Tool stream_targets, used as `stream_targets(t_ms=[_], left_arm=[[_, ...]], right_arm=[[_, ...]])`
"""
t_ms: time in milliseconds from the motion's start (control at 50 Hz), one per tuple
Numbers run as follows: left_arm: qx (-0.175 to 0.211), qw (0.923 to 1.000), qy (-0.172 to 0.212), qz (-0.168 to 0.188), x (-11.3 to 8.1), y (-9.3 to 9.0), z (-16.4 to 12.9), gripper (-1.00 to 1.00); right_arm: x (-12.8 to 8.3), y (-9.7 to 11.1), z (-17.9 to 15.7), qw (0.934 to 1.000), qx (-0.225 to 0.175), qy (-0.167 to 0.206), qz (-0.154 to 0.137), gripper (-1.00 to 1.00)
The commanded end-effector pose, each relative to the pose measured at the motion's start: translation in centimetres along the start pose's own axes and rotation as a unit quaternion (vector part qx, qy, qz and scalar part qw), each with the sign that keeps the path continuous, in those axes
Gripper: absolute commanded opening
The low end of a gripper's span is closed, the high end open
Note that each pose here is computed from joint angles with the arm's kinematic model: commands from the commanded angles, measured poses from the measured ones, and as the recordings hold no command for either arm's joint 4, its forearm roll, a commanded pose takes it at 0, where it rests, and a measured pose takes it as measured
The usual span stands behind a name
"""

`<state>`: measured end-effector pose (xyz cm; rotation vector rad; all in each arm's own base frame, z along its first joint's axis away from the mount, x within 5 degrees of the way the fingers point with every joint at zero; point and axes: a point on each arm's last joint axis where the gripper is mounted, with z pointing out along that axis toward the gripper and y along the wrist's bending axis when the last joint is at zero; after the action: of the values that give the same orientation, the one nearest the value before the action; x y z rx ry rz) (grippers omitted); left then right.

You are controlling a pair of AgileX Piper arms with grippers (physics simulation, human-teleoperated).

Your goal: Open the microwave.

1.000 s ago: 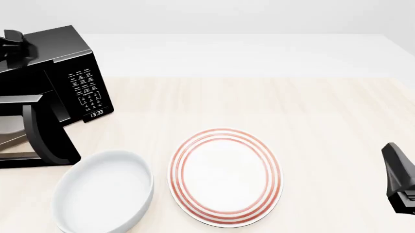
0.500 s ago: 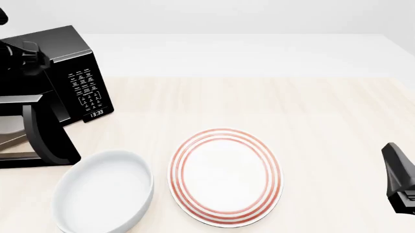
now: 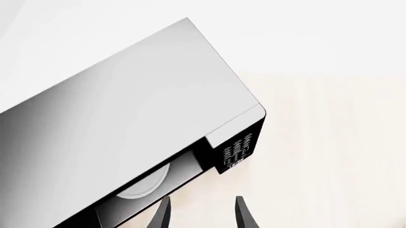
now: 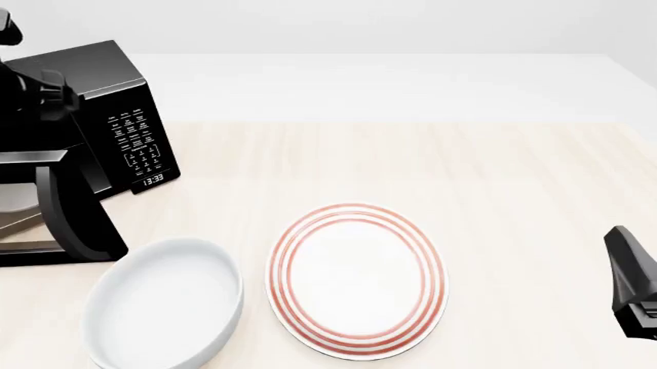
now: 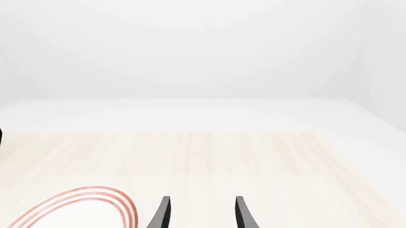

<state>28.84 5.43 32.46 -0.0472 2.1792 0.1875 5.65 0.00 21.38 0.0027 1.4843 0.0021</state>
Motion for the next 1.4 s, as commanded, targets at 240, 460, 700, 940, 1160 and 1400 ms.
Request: stream_targets(t_ms=[240, 460, 700, 940, 1160, 1400], left_arm=[[-0.008, 0.9997, 0.022, -0.005, 1.9, 0.6, 2.7, 1.00], [-0.018, 0.9995, 0.024, -0.008, 2.4, 1.3, 2.9, 1.00], [-0.022, 0.9993, 0.029, -0.004, 3.0, 1.5, 3.1, 1.00], [-0.023, 0.9993, 0.030, -0.001, 3.2, 1.6, 2.9, 1.00], [-0.023, 0.9992, 0.032, -0.002, 3.6, 1.5, 2.9, 1.00], [-0.025, 0.9991, 0.035, -0.005, 3.9, 1.7, 2.8, 1.00]], right_arm=[[0.0, 0.0, 0.0, 1.0000, 0.000, 0.000, 0.000, 1.00], [0.0, 0.0, 0.0, 1.0000, 0.000, 0.000, 0.000, 1.00], [0.0, 0.0, 0.0, 1.0000, 0.000, 0.000, 0.000, 1.00], [0.0, 0.0, 0.0, 1.0000, 0.000, 0.000, 0.000, 1.00], [0.0, 0.0, 0.0, 1.0000, 0.000, 0.000, 0.000, 1.00], [0.0, 0.0, 0.0, 1.0000, 0.000, 0.000, 0.000, 1.00]])
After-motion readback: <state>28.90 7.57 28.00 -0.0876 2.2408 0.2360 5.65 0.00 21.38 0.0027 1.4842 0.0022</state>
